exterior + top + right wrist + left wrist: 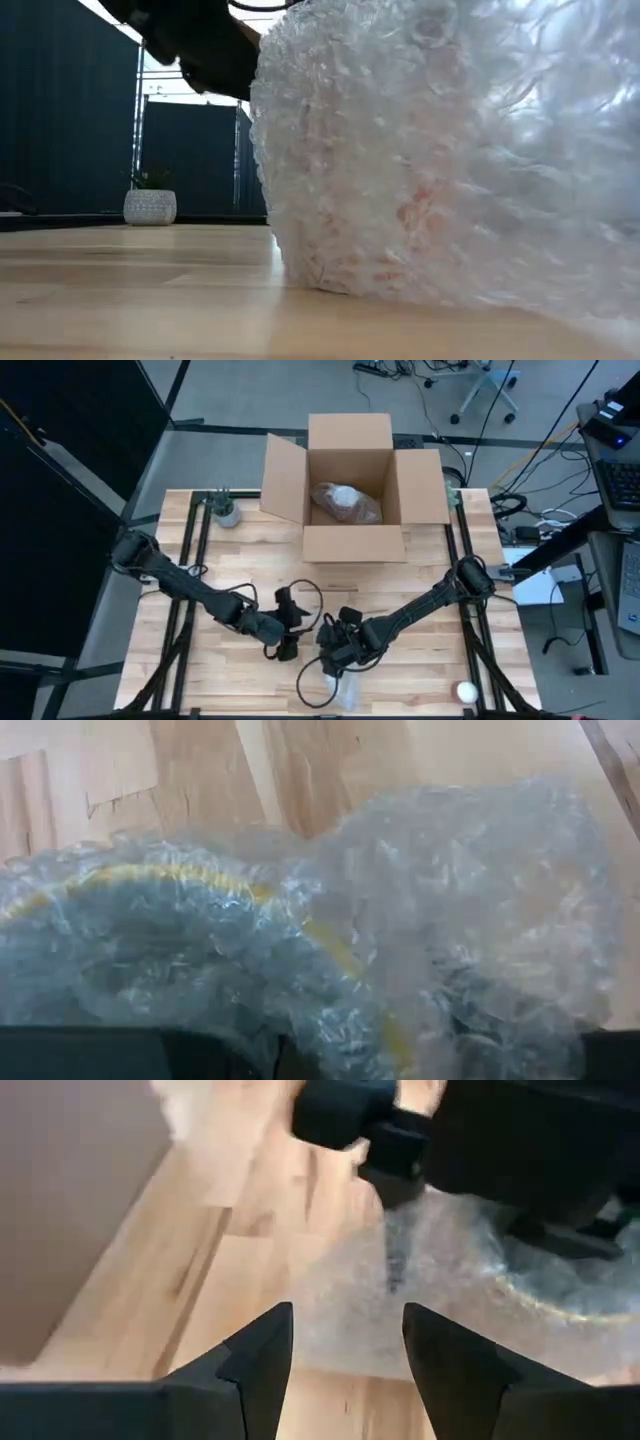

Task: Wrap mug
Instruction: Wrap the orange patterned mug with the transparent bubble wrap

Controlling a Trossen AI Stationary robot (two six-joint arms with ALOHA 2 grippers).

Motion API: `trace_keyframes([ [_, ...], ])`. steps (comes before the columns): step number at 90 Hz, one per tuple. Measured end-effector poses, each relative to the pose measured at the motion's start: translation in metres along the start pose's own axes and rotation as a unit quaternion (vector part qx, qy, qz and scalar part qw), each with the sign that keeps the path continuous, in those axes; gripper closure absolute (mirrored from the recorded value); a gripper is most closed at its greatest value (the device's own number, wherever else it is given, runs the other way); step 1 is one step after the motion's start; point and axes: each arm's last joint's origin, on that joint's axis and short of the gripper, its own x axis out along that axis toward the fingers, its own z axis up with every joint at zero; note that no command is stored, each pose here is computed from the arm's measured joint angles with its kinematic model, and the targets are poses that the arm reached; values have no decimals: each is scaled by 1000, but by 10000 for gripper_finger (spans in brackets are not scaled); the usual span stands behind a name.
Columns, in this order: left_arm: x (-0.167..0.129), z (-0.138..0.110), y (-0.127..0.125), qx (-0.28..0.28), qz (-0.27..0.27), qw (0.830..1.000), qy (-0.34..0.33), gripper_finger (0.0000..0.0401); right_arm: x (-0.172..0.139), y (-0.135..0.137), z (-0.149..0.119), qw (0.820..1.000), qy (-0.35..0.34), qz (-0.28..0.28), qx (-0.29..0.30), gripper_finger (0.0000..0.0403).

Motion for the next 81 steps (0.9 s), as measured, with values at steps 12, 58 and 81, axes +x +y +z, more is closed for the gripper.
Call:
trace_keyframes([
  [12,12,-4,3,11,2,1000,10,223,0,0,0,1000,-1,0,-4,216],
  [58,16,-9,8,55,11,998,33,223,0,1,0,1000,-3,1,-10,216],
  [81,16,-8,8,53,10,998,30,223,0,1,0,1000,-3,1,-10,216],
])
